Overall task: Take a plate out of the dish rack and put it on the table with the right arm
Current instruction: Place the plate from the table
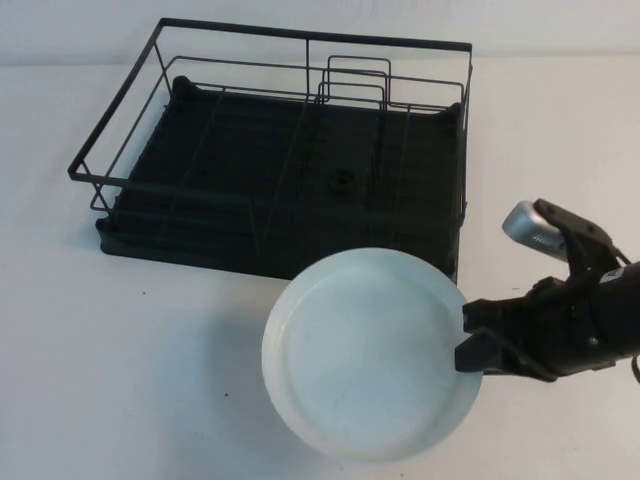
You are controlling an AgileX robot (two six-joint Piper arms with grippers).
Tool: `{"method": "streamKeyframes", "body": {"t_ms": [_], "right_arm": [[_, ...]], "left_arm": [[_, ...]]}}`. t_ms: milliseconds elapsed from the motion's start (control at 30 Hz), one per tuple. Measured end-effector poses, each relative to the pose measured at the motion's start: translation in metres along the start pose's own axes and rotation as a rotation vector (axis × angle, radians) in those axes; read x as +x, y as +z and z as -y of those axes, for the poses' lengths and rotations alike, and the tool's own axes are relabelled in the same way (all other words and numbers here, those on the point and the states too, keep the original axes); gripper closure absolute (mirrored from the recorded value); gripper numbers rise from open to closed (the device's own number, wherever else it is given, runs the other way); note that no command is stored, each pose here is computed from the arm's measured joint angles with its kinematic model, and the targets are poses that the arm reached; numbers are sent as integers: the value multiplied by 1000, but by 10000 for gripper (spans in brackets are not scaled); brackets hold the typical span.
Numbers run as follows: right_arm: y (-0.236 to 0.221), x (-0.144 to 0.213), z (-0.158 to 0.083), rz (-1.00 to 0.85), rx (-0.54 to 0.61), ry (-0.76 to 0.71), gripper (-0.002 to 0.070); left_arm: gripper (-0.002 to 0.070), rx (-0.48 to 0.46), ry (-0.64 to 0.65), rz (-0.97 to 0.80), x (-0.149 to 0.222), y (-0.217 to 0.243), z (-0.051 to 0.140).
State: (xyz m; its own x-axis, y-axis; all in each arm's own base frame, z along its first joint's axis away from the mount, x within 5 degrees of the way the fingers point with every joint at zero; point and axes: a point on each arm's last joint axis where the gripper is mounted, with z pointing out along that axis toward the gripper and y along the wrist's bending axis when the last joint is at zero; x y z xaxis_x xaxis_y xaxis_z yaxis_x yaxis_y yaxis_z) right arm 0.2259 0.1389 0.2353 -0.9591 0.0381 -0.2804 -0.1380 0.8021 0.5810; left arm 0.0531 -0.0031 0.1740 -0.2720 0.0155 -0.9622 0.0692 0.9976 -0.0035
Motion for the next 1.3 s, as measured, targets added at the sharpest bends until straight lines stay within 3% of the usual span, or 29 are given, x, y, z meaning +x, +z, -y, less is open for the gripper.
{"method": "streamKeyframes", "body": {"t_ms": [533, 1300], "right_arm": [[58, -12, 23, -51, 29, 76, 662], [80, -39, 21, -38, 16, 89, 621]], "left_arm": [[680, 0, 0, 0, 0, 0, 0], [680, 0, 0, 0, 0, 0, 0]]}}
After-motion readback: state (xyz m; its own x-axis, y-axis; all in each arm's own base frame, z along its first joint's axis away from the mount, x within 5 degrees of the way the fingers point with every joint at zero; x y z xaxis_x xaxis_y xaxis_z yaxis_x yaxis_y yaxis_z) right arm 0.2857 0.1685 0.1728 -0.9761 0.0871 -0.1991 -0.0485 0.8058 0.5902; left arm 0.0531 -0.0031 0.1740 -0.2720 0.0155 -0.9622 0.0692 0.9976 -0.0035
